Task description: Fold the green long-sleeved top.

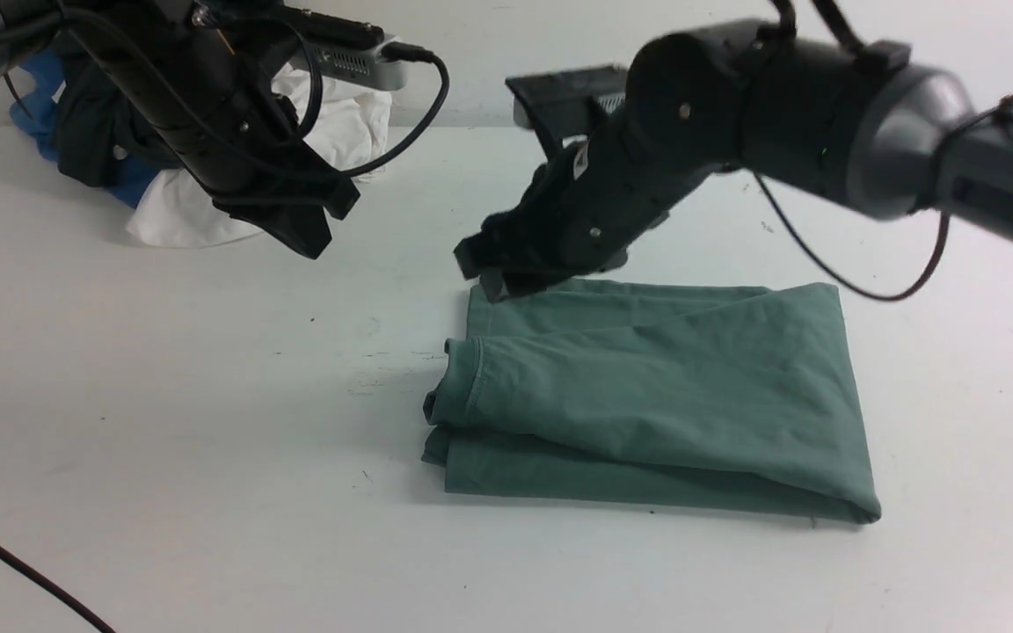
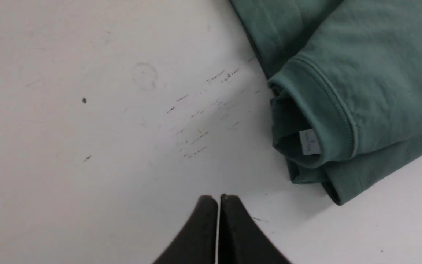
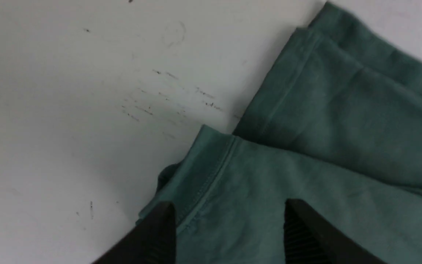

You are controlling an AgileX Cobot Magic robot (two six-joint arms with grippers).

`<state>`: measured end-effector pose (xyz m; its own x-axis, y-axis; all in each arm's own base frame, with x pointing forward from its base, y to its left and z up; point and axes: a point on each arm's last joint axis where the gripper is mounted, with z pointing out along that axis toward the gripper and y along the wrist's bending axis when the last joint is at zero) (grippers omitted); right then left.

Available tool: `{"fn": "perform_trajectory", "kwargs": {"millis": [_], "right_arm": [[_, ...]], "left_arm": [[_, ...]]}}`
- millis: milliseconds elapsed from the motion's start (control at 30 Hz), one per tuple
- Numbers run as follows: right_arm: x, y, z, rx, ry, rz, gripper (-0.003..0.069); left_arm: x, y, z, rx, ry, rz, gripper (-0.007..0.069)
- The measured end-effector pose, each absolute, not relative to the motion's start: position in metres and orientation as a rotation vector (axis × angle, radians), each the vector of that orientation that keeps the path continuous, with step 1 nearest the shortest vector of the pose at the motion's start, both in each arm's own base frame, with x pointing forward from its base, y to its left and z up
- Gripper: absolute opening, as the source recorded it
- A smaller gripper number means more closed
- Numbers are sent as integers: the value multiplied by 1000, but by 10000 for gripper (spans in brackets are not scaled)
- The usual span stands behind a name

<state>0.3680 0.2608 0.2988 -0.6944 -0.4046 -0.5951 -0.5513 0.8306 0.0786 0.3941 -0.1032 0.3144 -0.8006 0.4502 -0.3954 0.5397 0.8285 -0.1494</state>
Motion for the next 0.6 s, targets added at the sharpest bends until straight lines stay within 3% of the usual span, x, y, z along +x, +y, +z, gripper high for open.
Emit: {"fn": "perform_trajectory", "kwargs": {"millis": [67,133,200,233,300,400,500,600], "right_arm": [[364,245,325,-748,2392,181,442],[362,234,334,-747,2392,109,440],[366,194,346,-654,2438,-71,388],[366,193,345,-654,2443,-80,382],[373,154,333,-533,2523,-167,289],[377,122,301,-431,2621,-170,164],[373,101,254,-348,2711,-84,34],[368,91,208,-294,2747,11,-6]], "left_arm": [[389,-121,315,816,2638,-401,-8],[386,-131,315,853,2621,-416,-8],[377,-167,316,950,2550,-454,-8],[377,-169,315,955,2545,-457,-8],[372,-199,307,1024,2495,-484,-8],[374,-226,284,1076,2487,-496,-8],[382,-239,253,1092,2518,-494,-8],[393,-242,212,1089,2610,-468,-8]]}}
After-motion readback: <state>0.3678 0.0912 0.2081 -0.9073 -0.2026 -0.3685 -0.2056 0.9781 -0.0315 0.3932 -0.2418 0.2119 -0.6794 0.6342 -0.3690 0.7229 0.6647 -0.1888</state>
